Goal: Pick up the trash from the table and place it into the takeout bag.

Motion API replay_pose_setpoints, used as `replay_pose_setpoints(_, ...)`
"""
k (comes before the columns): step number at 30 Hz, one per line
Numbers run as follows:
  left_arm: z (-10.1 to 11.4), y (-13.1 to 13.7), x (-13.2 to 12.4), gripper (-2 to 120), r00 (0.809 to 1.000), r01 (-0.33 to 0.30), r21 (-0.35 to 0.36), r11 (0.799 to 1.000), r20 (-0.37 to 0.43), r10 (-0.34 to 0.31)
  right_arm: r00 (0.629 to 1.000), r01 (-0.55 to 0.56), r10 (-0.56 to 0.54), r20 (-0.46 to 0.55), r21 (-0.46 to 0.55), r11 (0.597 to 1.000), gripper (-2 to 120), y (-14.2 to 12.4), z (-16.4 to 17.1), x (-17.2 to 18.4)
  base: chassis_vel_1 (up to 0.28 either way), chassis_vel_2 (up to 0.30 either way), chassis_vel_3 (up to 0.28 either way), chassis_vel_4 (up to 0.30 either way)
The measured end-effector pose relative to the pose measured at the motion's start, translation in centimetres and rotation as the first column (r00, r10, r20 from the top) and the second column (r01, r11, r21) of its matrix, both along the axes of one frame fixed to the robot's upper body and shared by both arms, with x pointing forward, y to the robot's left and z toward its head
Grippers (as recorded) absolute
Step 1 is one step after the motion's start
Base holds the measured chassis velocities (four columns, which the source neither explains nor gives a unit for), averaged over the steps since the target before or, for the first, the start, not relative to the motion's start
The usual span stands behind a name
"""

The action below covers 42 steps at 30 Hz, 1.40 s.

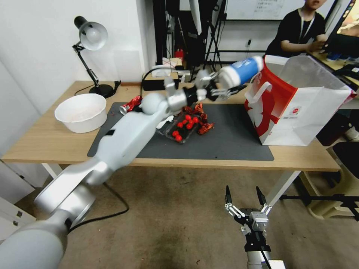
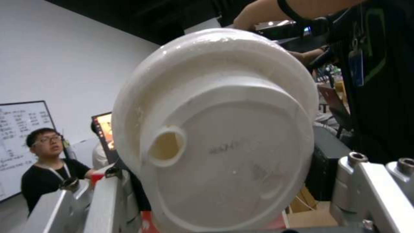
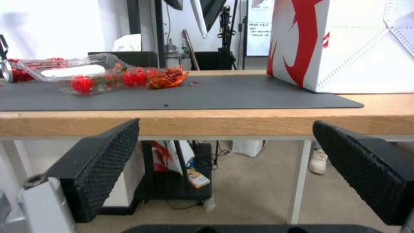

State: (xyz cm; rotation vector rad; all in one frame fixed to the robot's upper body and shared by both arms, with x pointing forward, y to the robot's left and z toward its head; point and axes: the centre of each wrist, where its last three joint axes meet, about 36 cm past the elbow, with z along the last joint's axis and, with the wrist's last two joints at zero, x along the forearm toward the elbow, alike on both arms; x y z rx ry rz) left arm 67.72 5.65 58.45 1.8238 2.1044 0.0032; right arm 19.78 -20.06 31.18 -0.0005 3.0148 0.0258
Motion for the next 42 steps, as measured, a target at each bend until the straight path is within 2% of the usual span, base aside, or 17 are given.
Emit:
replay_pose_setpoints(2,0.7,-2.0,0.3,62,1.0,-0.004,0.019,1.0,0.006,0.004,1.0,-0.001,0.001,0.0,0.003,1.0,100,0.2,0.0,-0.1,0.0,0.0,0.0,0.0)
replay_pose_setpoints(5,1.2,-3.5,0.7,62,1.0,-0.006,0.043,0.999,0.012,0.005,1.0,-0.001,0.001,-0.003,0.005,1.0,100,0.4,0.0,-0.2,0.0,0.0,0.0,0.0)
replay_pose_setpoints(6,1.7,-5.2,0.9,62,1.0,-0.005,0.077,0.997,0.019,0.004,1.0,-0.002,0.002,-0.005,0.005,1.0,100,0.5,0.0,-0.3,0.0,0.0,0.0,0.0)
replay_pose_setpoints(10,2.4,-6.8,1.3,62,0.999,-0.004,0.123,0.992,0.038,0.0,1.0,-0.001,0.001,-0.006,0.005,1.0,100,0.5,0.0,-0.4,0.0,0.0,0.0,0.0)
replay_pose_setpoints(12,3.7,-8.7,1.7,62,0.998,-0.006,0.175,0.984,0.066,-0.005,1.0,0.001,-0.001,-0.006,0.004,1.0,100,0.4,0.0,-0.4,0.0,0.0,0.0,0.0)
replay_pose_setpoints(16,5.3,-10.1,2.2,62,0.996,-0.023,0.229,0.973,0.089,0.003,1.0,0.002,-0.002,-0.007,0.004,1.0,100,0.4,0.0,-0.4,0.0,0.0,0.0,0.0)
replay_pose_setpoints(17,5.3,-10.1,2.2,62,0.996,-0.023,0.229,0.973,0.089,0.003,1.0,0.002,-0.002,-0.007,0.004,1.0,100,0.4,0.0,-0.4,0.0,0.0,0.0,0.0)
replay_pose_setpoints(20,7.0,-10.8,2.3,62,0.991,-0.067,0.316,0.946,0.133,0.026,1.0,0.004,-0.004,-0.006,0.003,1.0,100,0.4,0.0,-0.4,0.0,0.0,0.0,0.0)
replay_pose_setpoints(21,7.0,-10.8,2.3,62,0.991,-0.067,0.316,0.946,0.133,0.026,1.0,0.004,-0.004,-0.006,0.003,1.0,100,0.4,0.0,-0.4,0.0,0.0,0.0,0.0)
replay_pose_setpoints(24,8.1,-11.1,2.3,62,0.983,-0.108,0.378,0.92,0.178,0.042,1.0,0.005,-0.005,-0.006,0.002,1.0,100,0.3,0.0,-0.3,0.0,0.0,0.0,0.0)
replay_pose_setpoints(25,8.1,-11.1,2.3,62,0.983,-0.108,0.378,0.92,0.178,0.042,1.0,0.005,-0.005,-0.006,0.002,1.0,100,0.3,0.0,-0.3,0.0,0.0,0.0,0.0)
replay_pose_setpoints(28,9.1,-11.1,2.3,62,0.975,-0.133,0.417,0.899,0.22,0.042,1.0,0.005,-0.005,-0.008,0.001,1.0,100,0.3,-0.1,-0.4,0.0,0.0,0.0,0.0)
replay_pose_setpoints(29,9.1,-11.1,2.3,62,0.975,-0.133,0.417,0.899,0.22,0.042,1.0,0.005,-0.005,-0.008,0.001,1.0,100,0.3,-0.1,-0.4,0.0,0.0,0.0,0.0)
replay_pose_setpoints(33,10.4,-11.3,2.2,62,0.958,-0.159,0.462,0.873,0.284,0.024,1.0,0.006,-0.006,-0.01,0.001,1.0,100,0.3,-0.1,-0.4,0.0,0.0,0.0,0.0)
replay_pose_setpoints(37,11.2,-11.7,1.8,62,0.944,-0.177,0.484,0.857,0.33,0.009,1.0,0.008,-0.008,-0.012,0.003,1.0,100,0.4,-0.2,-0.4,0.0,0.0,0.0,0.0)
replay_pose_setpoints(42,11.8,-11.9,1.7,62,0.935,-0.193,0.491,0.849,0.355,0.008,1.0,0.009,-0.009,-0.013,0.005,1.0,100,0.5,-0.2,-0.4,0.0,0.0,0.0,0.0)
